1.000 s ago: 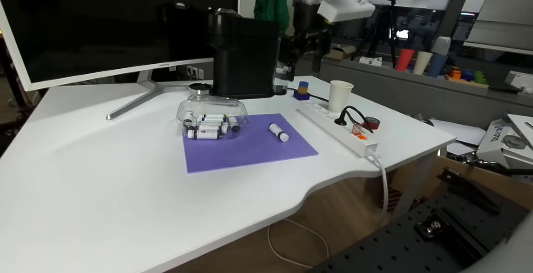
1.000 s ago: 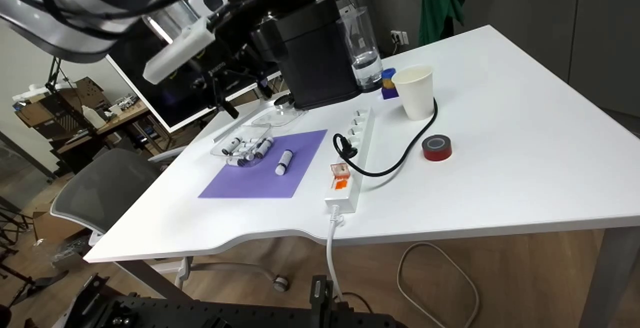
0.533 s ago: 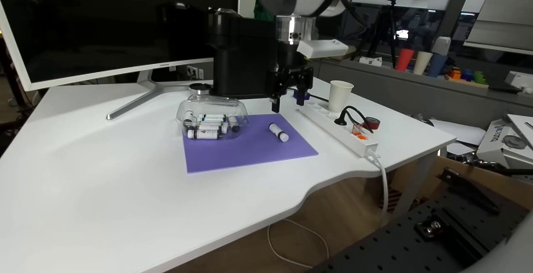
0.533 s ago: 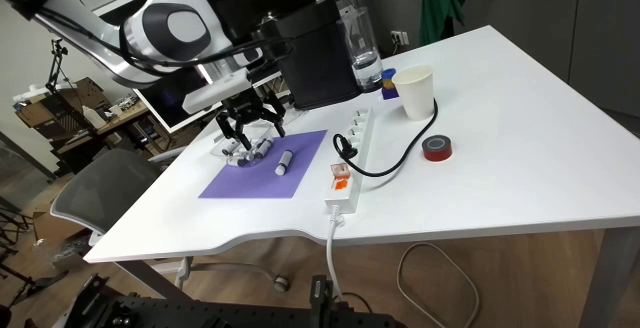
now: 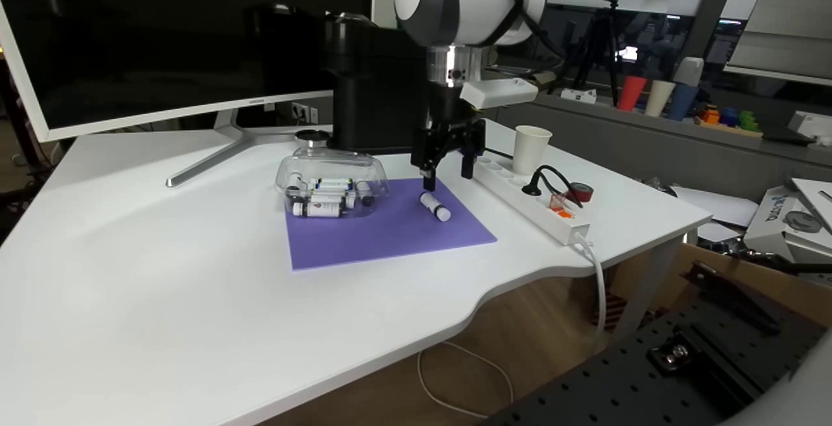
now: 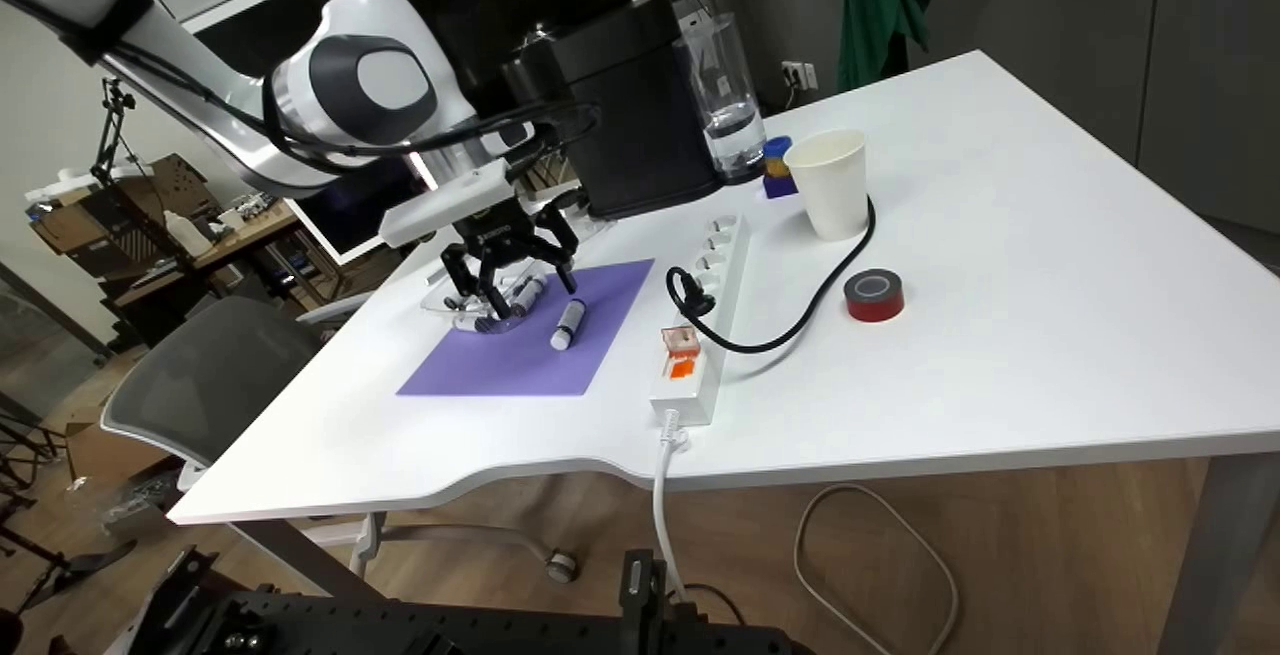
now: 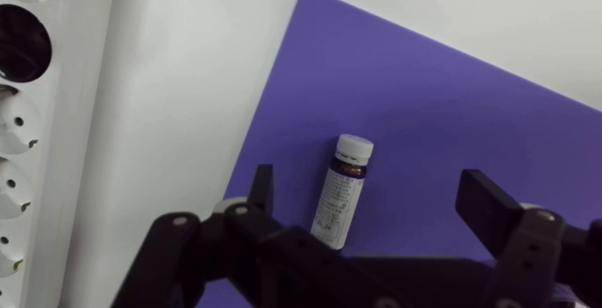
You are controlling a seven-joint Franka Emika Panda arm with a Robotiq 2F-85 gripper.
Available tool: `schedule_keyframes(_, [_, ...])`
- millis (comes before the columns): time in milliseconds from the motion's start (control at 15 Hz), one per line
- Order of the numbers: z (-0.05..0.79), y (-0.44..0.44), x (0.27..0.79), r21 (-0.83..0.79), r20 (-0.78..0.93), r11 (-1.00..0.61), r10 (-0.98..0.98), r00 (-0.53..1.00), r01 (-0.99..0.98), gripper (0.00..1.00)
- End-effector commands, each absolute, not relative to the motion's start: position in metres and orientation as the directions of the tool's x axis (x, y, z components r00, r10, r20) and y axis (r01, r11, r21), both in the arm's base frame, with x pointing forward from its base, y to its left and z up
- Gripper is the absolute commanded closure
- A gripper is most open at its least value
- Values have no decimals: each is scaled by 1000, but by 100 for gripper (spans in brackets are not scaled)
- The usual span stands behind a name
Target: Put the bottle in the container
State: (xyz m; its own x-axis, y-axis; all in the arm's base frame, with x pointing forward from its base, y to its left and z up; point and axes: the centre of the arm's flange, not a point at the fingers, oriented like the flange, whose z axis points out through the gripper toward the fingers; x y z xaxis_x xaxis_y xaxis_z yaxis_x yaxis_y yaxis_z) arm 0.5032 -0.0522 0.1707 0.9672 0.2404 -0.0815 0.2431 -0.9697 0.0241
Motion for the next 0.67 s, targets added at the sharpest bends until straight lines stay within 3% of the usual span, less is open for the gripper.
schedule_keyframes(0, [151, -50, 513, 26, -84, -975, 218, 972, 220, 0])
schedule_keyframes(267, [134, -51, 519, 35, -80, -978, 201, 976, 204, 0])
schedule_keyframes(400, [126, -54, 523, 38, -81, -981, 186, 979, 189, 26])
schedule_keyframes(600, [118, -55, 528, 38, -86, -985, 166, 982, 170, 47])
